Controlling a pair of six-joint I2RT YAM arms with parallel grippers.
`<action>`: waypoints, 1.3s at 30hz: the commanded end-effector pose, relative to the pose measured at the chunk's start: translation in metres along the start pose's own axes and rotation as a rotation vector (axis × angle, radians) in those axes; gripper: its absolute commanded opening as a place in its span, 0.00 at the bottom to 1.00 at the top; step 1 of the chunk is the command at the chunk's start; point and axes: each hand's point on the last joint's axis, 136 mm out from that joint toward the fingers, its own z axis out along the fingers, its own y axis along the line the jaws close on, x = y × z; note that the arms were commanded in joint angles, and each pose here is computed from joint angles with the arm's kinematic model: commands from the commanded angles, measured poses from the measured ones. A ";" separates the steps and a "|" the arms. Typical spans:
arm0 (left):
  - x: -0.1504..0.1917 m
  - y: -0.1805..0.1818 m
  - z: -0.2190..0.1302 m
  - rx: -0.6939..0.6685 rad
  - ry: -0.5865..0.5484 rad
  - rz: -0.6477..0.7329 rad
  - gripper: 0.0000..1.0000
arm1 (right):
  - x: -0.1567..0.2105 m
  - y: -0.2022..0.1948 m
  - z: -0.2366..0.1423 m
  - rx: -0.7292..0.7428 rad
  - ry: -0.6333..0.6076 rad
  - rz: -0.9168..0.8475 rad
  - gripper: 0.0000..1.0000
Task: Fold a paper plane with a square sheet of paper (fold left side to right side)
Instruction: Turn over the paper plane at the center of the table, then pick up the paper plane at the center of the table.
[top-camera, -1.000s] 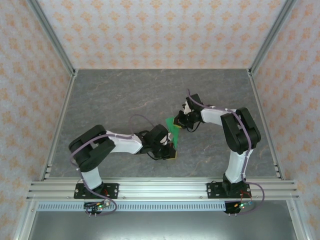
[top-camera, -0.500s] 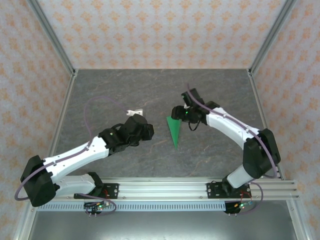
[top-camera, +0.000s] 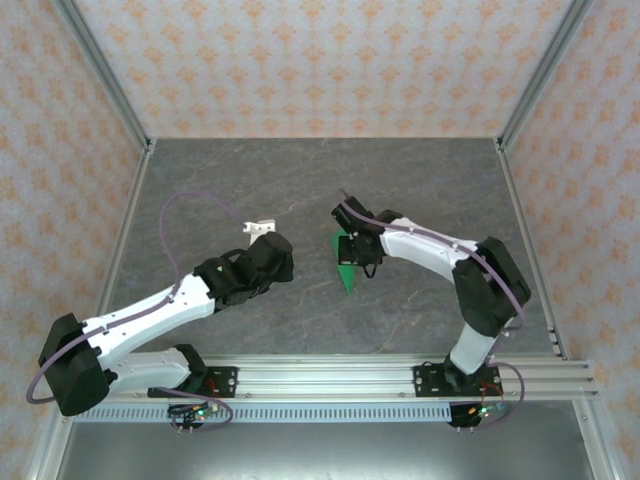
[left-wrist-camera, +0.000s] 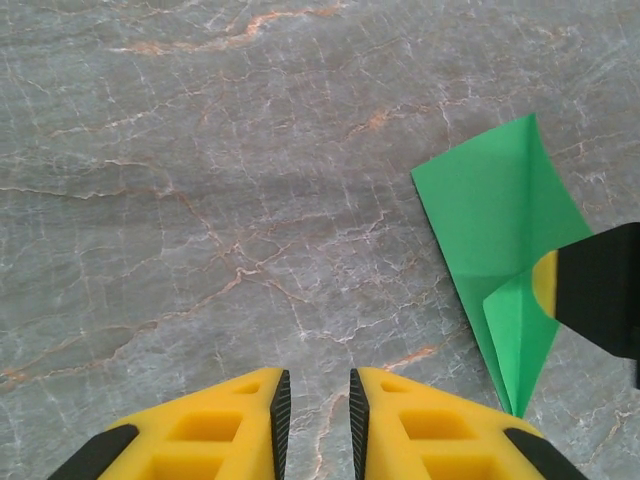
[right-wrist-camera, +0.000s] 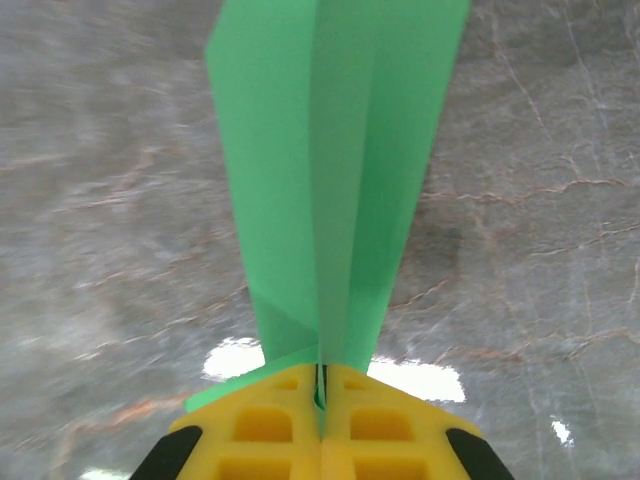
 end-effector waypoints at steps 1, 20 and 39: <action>-0.014 0.017 -0.010 -0.064 -0.066 0.004 0.25 | -0.011 0.028 -0.044 -0.196 -0.105 -0.018 0.00; -0.018 0.018 -0.017 -0.040 -0.094 -0.026 0.27 | 0.015 -0.067 -0.011 -0.145 -0.043 0.141 0.43; -0.019 0.030 -0.024 -0.049 -0.133 -0.037 0.56 | 0.050 -0.011 0.007 -0.043 0.103 0.012 0.44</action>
